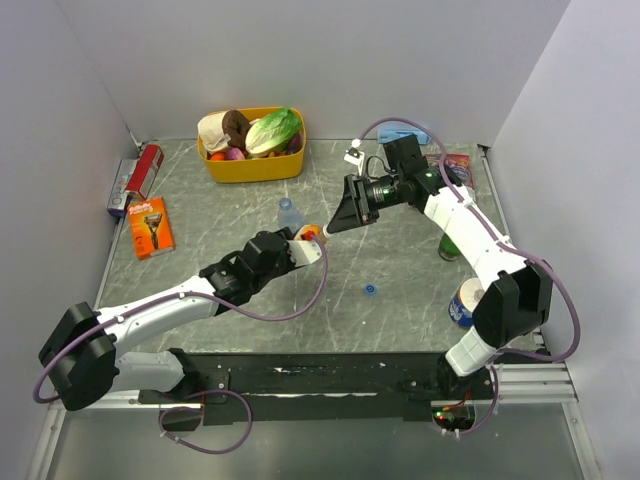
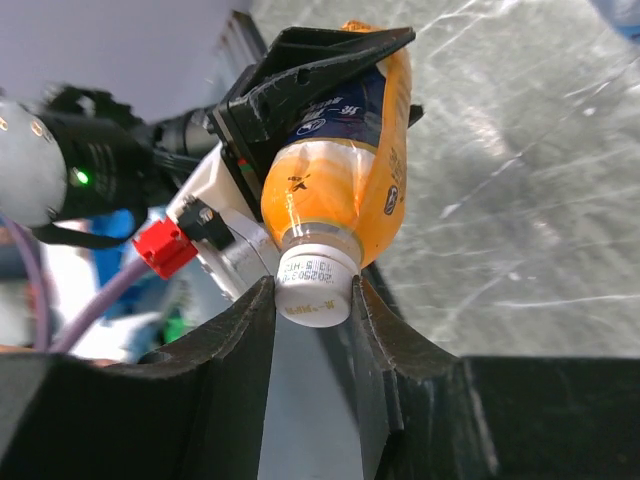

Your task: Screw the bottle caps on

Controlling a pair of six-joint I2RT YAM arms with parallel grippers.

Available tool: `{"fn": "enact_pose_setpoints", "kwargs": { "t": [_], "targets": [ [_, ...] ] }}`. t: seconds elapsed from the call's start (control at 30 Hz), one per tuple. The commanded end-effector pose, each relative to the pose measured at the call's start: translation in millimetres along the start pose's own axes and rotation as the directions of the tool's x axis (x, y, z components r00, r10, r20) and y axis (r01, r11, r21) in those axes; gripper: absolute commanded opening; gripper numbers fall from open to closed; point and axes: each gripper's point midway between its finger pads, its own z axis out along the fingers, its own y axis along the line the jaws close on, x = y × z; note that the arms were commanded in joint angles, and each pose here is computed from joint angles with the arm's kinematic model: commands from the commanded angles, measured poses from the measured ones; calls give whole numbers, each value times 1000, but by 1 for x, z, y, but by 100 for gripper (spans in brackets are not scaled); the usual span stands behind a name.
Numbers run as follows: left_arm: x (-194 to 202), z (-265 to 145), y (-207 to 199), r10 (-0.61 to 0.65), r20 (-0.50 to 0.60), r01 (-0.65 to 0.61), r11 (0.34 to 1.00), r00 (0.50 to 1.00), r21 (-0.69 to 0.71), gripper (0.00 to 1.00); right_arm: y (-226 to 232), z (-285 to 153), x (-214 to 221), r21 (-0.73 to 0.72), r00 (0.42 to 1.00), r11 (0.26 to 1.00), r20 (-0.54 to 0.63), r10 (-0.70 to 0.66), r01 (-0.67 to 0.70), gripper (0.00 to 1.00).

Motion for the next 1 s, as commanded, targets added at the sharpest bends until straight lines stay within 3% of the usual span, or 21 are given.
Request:
{"fn": "enact_pose_setpoints", "kwargs": {
  "t": [0.0, 0.07, 0.2, 0.3, 0.37, 0.5, 0.6, 0.63, 0.83, 0.9, 0.97],
  "targets": [
    [-54, -6, 31, -58, 200, 81, 991, 978, -109, 1, 17, -3, -5, -71, 996, 994, 4, 85, -84, 0],
    [-55, -4, 26, -64, 202, 82, 993, 977, -85, 1, 19, -7, -8, -72, 999, 997, 25, 43, -41, 0],
    [-52, -1, 6, -80, 196, 79, 997, 977, 12, 1, 31, -34, -34, -16, 977, 987, 144, -155, 159, 40],
    [-56, -3, -9, -156, 219, 131, 984, 963, 122, 1, 47, -58, -53, 24, 919, 945, 227, -322, 325, 53],
    [-53, -5, -13, -223, 201, 187, 965, 954, 185, 1, 46, -62, -49, 36, 886, 919, 256, -387, 392, 55],
    [-57, -14, -28, -306, 213, 211, 902, 928, 377, 1, 66, -74, -29, 60, 726, 776, 315, -612, 628, 66],
    [-62, -25, -37, -320, 235, 175, 857, 918, 484, 1, 68, -75, -16, 76, 617, 659, 287, -733, 748, 69],
    [-65, -28, -36, -302, 256, 143, 856, 918, 498, 1, 65, -75, -17, 119, 547, 589, 263, -795, 799, 69],
    [-72, -47, -54, -235, 321, -6, 798, 918, 603, 1, 66, -64, -7, 184, 335, 358, 144, -931, 915, 70],
    [-72, -50, -57, -224, 330, -30, 786, 917, 618, 1, 70, -57, 1, 167, 284, 302, 119, -951, 939, 70],
    [-75, -53, -55, -217, 347, -46, 788, 912, 614, 1, 70, -53, 2, 169, 271, 287, 110, -956, 943, 70]
  ]
}}
